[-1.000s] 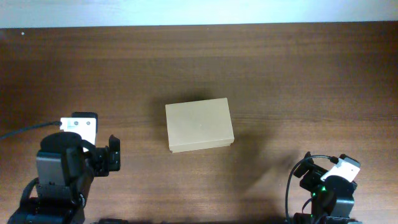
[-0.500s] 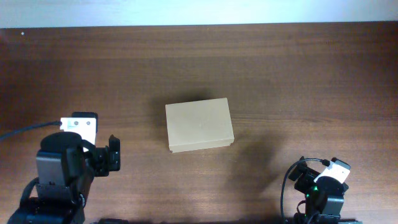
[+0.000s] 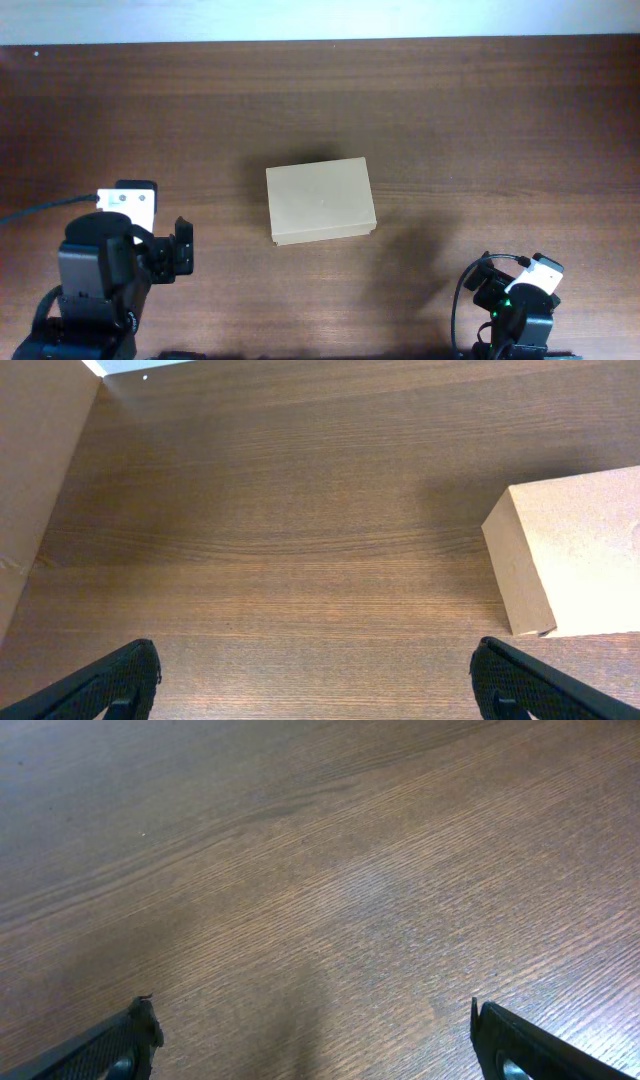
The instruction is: Pack container
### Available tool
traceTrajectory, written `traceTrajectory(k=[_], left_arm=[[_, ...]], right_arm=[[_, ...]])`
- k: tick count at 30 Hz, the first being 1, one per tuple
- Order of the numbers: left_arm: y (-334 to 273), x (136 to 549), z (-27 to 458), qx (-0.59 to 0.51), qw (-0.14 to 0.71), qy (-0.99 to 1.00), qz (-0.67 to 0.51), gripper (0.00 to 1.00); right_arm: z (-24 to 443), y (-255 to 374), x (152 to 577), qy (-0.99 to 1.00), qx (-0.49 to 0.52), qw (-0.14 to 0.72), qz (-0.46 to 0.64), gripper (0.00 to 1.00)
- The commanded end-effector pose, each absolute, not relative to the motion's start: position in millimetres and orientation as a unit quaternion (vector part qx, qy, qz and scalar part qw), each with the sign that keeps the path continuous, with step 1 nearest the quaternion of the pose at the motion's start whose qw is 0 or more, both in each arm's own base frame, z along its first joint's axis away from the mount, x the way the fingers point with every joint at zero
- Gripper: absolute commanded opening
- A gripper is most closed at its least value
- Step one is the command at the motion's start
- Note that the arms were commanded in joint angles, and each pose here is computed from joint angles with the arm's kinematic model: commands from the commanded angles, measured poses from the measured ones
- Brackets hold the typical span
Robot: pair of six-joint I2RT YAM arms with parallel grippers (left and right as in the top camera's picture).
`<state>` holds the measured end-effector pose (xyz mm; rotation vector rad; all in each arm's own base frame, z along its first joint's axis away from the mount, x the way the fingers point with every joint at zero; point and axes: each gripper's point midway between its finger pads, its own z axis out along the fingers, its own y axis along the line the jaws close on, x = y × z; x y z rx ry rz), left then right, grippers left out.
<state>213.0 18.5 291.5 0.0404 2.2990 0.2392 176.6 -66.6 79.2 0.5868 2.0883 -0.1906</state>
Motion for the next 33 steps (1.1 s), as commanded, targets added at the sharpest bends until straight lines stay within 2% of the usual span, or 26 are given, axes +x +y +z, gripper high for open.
traceTrajectory(k=[1,12,16,19,23,26,33], left_arm=[[21,213,291,0.007,0.403,0.910,0.097,0.99],[27,204,291,-0.002,0.417,0.903,0.105,0.99],[44,227,315,-0.041,0.521,0.843,0.128,0.99],[44,246,346,-0.058,0.636,0.761,0.116,0.99],[43,244,367,-0.071,0.739,0.661,0.107,0.99],[43,234,356,-0.077,0.776,0.618,0.103,0.99],[43,231,269,-0.076,0.769,0.626,0.103,0.99]], right_arm=[[77,-67,177,0.848,0.244,0.465,-0.074,0.99],[77,-67,177,0.848,0.245,0.465,-0.075,0.99],[76,-67,177,0.848,0.245,0.465,-0.075,0.99],[77,-67,177,0.848,0.244,0.465,-0.074,0.99],[77,-67,177,0.848,0.244,0.465,-0.074,0.99],[77,-67,177,0.848,0.244,0.465,-0.074,0.99],[77,-67,177,0.848,0.244,0.465,-0.074,0.99]])
